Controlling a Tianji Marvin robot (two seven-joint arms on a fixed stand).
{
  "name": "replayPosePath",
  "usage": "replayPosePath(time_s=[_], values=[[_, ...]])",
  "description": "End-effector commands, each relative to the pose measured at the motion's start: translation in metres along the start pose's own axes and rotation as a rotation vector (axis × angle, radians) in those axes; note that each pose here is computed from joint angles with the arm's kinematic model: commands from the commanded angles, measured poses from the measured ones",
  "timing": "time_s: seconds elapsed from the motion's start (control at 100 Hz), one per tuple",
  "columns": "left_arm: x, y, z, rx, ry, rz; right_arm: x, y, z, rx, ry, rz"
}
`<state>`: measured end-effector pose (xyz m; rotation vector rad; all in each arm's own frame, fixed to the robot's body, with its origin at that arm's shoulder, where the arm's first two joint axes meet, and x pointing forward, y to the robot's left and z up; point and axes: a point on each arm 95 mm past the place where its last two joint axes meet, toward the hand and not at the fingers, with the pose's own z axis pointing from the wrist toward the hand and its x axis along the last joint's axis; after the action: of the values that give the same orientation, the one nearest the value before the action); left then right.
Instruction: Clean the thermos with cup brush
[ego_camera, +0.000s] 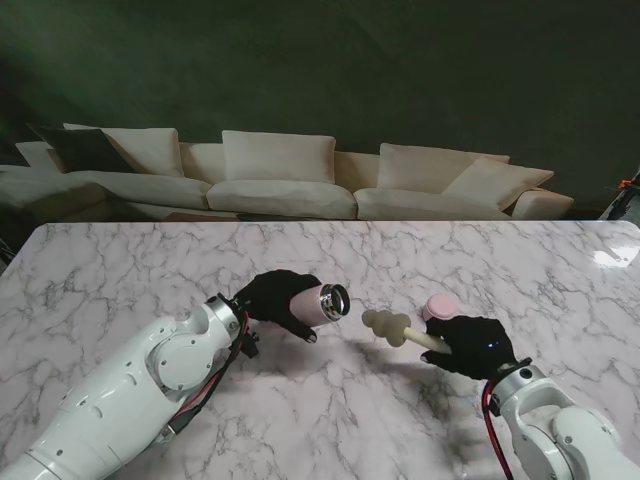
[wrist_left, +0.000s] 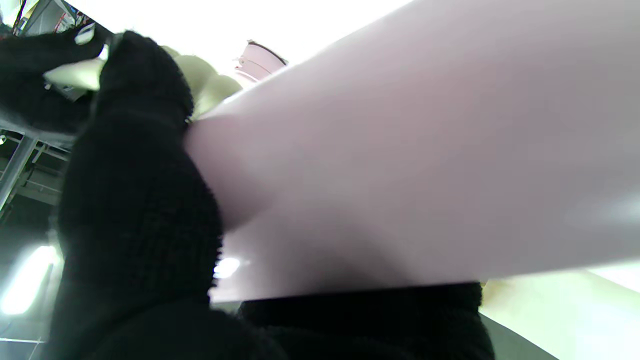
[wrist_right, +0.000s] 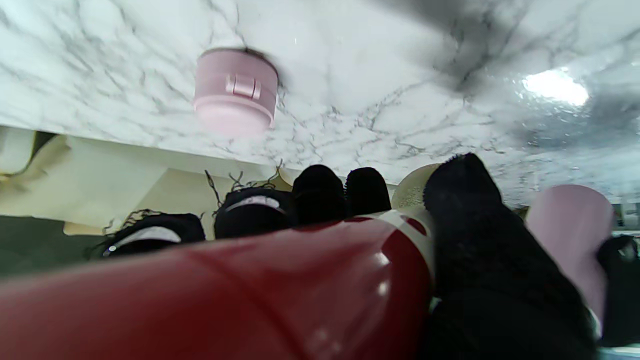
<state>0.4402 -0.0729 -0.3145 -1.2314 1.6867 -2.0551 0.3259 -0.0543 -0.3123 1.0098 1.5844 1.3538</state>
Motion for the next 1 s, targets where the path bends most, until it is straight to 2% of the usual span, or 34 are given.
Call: replayPosePath(time_s=[0.0, 0.19, 0.46, 0.67, 0.99], values=[[0.0, -0.003, 0.004, -0.016, 0.001, 0.018, -0.003, 0.018, -0.001, -0.024, 0.008, -0.019], [0.0, -0.004, 0.008, -0.057, 0.021, 0.073, -0.013, 0.053, -0.004, -0.028, 0.098, -0.073], [0.003, -0.003, 0.012, -0.049, 0.041, 0.098, -0.016, 0.091, 0.0, -0.026, 0.215, -0.155], [0.007, -0.001, 0.01, -0.044, 0.062, 0.096, -0.012, 0.104, 0.007, -0.041, 0.267, -0.187], [0.01, 0.0, 0.011, -0.018, 0.078, 0.08, -0.005, 0.11, 0.023, -0.019, 0.315, -0.223]])
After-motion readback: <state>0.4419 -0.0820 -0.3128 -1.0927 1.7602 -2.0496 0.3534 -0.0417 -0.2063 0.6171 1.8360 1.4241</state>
